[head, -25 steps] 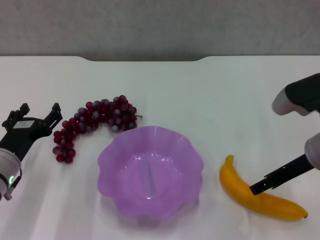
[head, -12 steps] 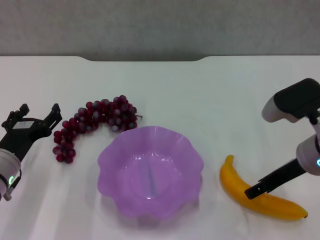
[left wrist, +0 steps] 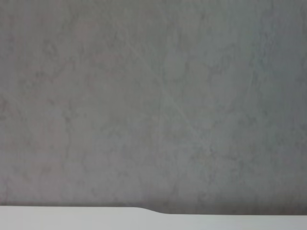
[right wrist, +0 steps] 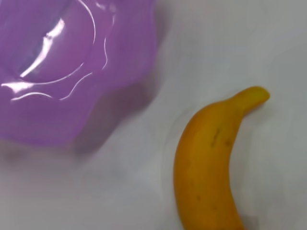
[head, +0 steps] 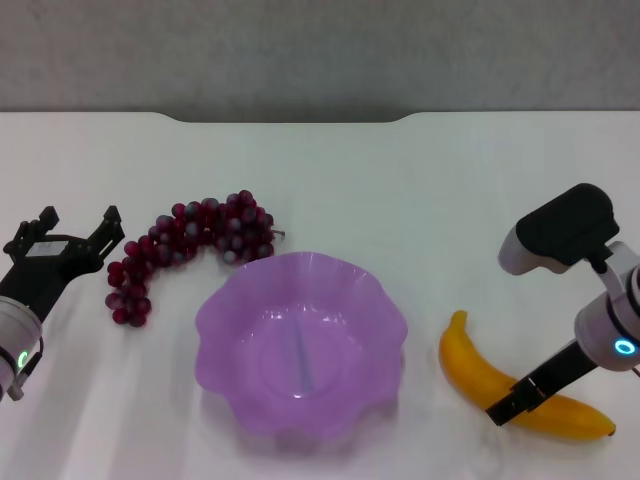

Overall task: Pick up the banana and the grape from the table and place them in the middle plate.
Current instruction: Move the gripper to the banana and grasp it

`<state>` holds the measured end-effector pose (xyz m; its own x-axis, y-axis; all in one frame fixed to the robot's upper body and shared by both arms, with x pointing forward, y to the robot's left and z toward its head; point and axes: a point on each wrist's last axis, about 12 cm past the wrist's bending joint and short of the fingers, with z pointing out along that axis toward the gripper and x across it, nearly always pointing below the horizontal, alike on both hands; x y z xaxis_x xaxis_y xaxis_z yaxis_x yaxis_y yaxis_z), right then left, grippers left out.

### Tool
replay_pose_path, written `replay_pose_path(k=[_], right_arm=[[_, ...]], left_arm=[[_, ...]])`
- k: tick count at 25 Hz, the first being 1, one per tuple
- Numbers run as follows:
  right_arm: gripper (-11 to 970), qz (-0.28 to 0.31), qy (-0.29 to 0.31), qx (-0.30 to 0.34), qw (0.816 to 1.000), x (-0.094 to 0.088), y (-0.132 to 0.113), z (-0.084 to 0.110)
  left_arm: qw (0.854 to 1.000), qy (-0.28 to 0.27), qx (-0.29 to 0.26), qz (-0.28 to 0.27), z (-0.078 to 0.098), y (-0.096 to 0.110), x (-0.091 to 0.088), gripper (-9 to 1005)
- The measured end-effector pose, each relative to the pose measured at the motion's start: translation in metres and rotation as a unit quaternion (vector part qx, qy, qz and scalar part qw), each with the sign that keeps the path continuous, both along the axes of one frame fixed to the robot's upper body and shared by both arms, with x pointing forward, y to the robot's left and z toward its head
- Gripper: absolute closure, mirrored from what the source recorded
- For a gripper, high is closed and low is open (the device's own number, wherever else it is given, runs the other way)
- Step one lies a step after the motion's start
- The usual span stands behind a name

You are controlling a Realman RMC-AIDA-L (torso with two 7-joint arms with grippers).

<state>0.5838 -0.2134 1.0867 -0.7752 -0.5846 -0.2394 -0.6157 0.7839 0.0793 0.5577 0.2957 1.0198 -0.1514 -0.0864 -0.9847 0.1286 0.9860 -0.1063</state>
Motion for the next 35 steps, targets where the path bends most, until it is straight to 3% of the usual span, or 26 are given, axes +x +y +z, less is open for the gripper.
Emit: replay_pose_path(k=[16, 27, 35], right_arm=[[72, -0.003, -0.002, -0.011, 1.0, 0.002, -0.004, -0.008], [76, -0.006, -0.034, -0.005, 0.999, 0.007, -0.002, -0.012], [356, -0.002, -0.043, -0.01, 0.999, 0.008, -0.001, -0.016]], left_arm=[[1.0, -0.001, -0.003, 0.007, 0.0, 0.002, -0.001, 122], [1.0, 0.001, -0.003, 0.007, -0.001, 0.002, -0.001, 121], [1.0, 0.001, -0.004, 0.007, -0.001, 0.001, 0.0, 122]])
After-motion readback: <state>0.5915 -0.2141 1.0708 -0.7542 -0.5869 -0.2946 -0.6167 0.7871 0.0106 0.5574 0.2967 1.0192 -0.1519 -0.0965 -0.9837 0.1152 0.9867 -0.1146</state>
